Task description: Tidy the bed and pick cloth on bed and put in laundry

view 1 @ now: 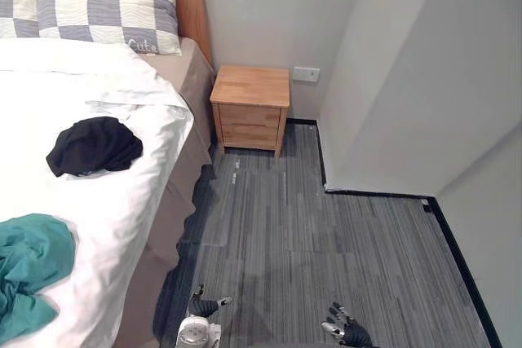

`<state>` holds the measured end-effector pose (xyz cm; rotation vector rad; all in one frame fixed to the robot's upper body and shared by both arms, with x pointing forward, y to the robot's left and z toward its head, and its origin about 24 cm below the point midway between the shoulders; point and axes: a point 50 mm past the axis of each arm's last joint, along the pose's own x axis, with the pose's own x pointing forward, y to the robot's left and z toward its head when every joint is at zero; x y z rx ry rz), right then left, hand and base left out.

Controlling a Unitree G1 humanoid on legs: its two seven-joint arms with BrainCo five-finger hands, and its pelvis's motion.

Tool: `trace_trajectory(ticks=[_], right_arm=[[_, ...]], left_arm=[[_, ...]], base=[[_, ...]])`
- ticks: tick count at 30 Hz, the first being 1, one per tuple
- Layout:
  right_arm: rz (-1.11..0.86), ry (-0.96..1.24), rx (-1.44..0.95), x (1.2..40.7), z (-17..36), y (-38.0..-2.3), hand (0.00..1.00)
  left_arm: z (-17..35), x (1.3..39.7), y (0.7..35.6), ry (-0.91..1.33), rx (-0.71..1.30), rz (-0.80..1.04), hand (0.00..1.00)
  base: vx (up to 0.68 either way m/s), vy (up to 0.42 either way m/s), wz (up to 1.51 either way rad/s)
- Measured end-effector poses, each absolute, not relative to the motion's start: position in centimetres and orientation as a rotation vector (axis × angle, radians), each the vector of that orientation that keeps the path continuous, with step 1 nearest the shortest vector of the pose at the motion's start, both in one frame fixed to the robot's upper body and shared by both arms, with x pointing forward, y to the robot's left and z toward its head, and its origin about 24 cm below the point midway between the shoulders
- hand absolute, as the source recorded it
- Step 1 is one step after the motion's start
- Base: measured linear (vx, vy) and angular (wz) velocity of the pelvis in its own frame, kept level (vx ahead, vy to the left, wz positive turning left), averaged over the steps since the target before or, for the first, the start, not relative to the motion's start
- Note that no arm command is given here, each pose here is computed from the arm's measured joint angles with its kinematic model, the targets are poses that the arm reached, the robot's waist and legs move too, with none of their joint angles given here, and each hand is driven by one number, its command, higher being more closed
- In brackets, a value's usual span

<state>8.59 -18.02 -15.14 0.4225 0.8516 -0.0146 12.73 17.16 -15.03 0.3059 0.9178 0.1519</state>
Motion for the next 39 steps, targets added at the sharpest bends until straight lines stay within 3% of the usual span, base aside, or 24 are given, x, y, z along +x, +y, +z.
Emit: trace_trajectory(ticks=[11,18,26,35,39], right_arm=[[-0.098,0.764,0.426,11.3,-14.4,-19.3,0.0],[-0.136,0.822,0.401,11.7,-14.5,-20.3,0.0],[-0.07,0.824,0.364,12.0,-14.5,-19.0,0.0],[-0.078,0.648,0.339,15.2,-12.7,-19.3,0.0],[-0.103,0.348,0.295,18.4,-7.8,-19.8,0.0]], left_arm=[[-15.5,11.3,19.7,1.004,0.291,0.25,0.0],[-15.2,12.1,17.9,0.939,0.208,0.238,0.0],[-14.2,13.4,17.8,0.827,0.244,0.185,0.0],[-14.9,11.8,19.5,0.935,0.313,0.188,0.0],[-14.9,11.1,21.6,0.959,0.336,0.246,0.0]], base=[[0.38,-0.065,0.1],[0.44,-0.314,0.13],[0.45,-0.18,0.16],[0.45,-0.041,1.07],[0.42,-0.285,1.89]])
